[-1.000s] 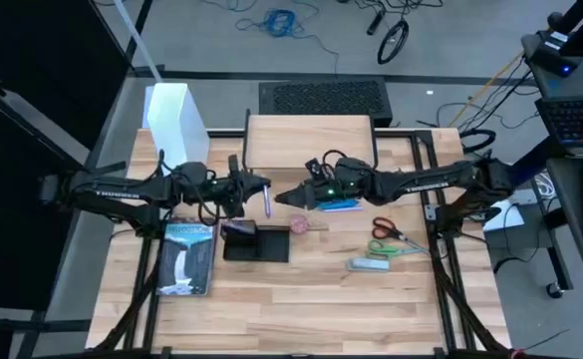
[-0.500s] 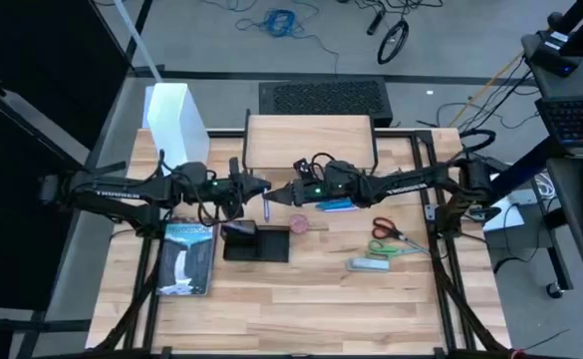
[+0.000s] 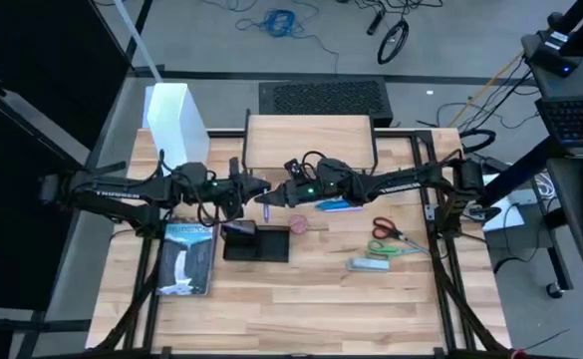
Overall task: Stock shelves
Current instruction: Put the purple pen into the desk organizer
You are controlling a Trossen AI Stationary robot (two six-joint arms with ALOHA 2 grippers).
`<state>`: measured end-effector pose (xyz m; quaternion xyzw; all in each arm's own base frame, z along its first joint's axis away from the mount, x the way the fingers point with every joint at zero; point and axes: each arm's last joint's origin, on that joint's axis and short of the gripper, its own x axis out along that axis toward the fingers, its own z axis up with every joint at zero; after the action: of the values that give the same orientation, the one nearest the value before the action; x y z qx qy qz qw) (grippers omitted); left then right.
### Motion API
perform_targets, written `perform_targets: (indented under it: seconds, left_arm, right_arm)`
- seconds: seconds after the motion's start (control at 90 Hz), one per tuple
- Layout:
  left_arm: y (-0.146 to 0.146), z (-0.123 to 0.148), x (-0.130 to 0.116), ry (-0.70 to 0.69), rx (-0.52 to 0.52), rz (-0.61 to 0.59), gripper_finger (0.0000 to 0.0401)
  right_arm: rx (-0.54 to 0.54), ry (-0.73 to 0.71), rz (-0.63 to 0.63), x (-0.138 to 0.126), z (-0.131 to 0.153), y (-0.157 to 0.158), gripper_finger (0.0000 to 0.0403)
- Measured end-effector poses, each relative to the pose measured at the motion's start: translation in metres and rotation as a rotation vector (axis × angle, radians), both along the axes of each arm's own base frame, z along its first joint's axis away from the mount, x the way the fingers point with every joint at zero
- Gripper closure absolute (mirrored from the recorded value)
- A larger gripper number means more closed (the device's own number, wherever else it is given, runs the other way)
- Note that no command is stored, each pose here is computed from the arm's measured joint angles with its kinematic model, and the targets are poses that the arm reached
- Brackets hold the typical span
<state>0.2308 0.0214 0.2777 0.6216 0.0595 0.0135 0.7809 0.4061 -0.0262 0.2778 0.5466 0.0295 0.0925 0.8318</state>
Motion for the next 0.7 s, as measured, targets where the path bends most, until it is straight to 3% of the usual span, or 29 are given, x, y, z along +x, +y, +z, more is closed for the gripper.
perform_targets:
  seconds: [0.133,0.289,0.522,0.7]
  left_arm:
    - [-0.001,0.002,0.000,-0.014,0.036,-0.005,0.0376]
    - [-0.001,0.002,0.000,-0.017,0.006,0.002,0.0350]
    - [0.001,0.007,-0.001,-0.087,-0.181,0.075,0.0264]
    - [0.003,0.013,-0.011,-0.140,-0.408,0.161,0.0215]
  right_arm:
    - [0.023,0.008,0.026,0.000,-0.001,0.001,0.0374]
    - [0.001,0.016,0.024,0.000,-0.002,0.001,0.0377]
    - [-0.051,0.006,0.009,0.000,-0.002,-0.001,0.0387]
    - [-0.128,-0.022,0.021,0.000,0.000,0.001,0.0388]
